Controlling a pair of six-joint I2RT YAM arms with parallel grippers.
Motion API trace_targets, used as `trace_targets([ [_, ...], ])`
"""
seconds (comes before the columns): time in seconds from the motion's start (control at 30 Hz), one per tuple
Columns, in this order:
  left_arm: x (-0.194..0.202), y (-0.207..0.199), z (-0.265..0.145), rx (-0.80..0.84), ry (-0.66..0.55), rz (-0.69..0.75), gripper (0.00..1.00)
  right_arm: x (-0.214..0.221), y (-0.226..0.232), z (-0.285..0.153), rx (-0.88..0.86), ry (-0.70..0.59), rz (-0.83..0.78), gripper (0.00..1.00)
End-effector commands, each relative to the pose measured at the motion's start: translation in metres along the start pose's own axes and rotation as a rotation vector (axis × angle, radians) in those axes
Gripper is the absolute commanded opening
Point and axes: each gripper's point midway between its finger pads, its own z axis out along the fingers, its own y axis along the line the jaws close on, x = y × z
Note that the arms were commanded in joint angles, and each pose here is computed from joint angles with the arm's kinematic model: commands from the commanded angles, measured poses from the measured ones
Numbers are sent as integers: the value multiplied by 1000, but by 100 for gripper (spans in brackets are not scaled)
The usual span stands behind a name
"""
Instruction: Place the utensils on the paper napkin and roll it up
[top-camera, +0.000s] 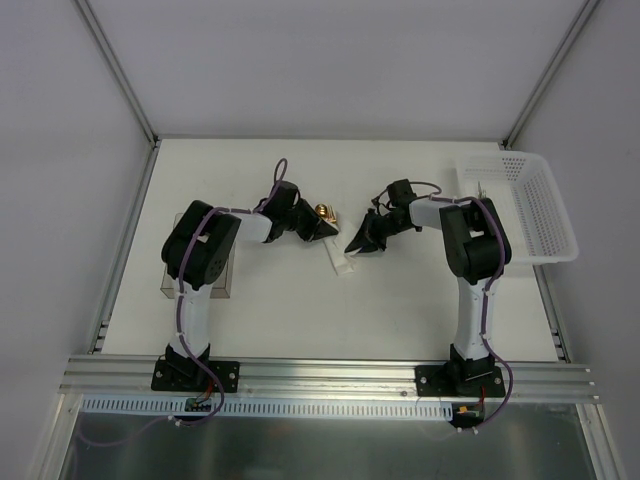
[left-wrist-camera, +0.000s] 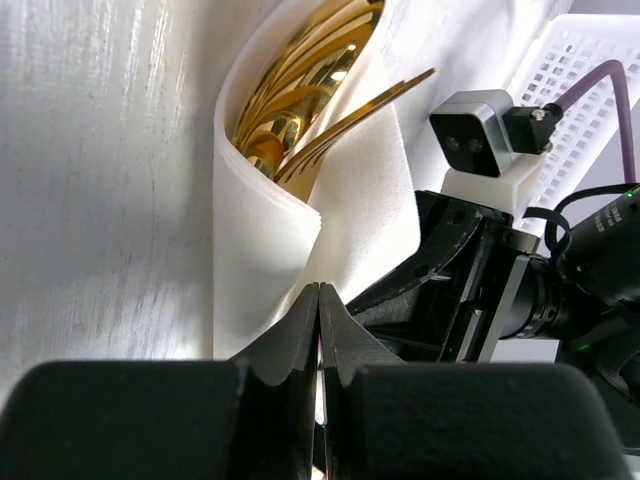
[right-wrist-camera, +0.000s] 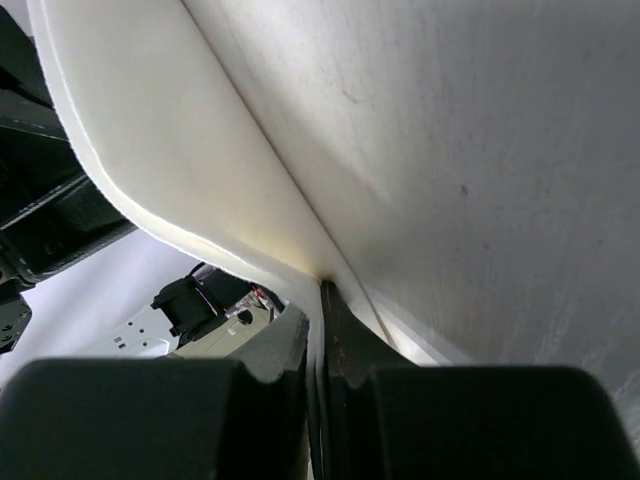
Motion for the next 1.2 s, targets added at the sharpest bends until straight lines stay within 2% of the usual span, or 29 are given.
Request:
trace_targets([
  [0.0, -8, -21, -16, 36, -55, 48, 0, 6, -30, 4, 104, 23, 80, 8],
  [0.2, -10, -8, -11, 10, -53, 30, 0, 5, -28, 3, 100, 23, 70, 7],
  [0.57, -5, 51, 8, -87, -36, -65, 0, 2, -8, -4, 48, 18, 24, 6],
  [0.9, -5, 64, 10, -133, -33, -84, 0, -4, 60, -17, -58, -8, -123, 6],
  [1.17, -4, 68, 10, -147, -25, -89, 0, 21, 52, 3, -28, 64, -89, 6],
])
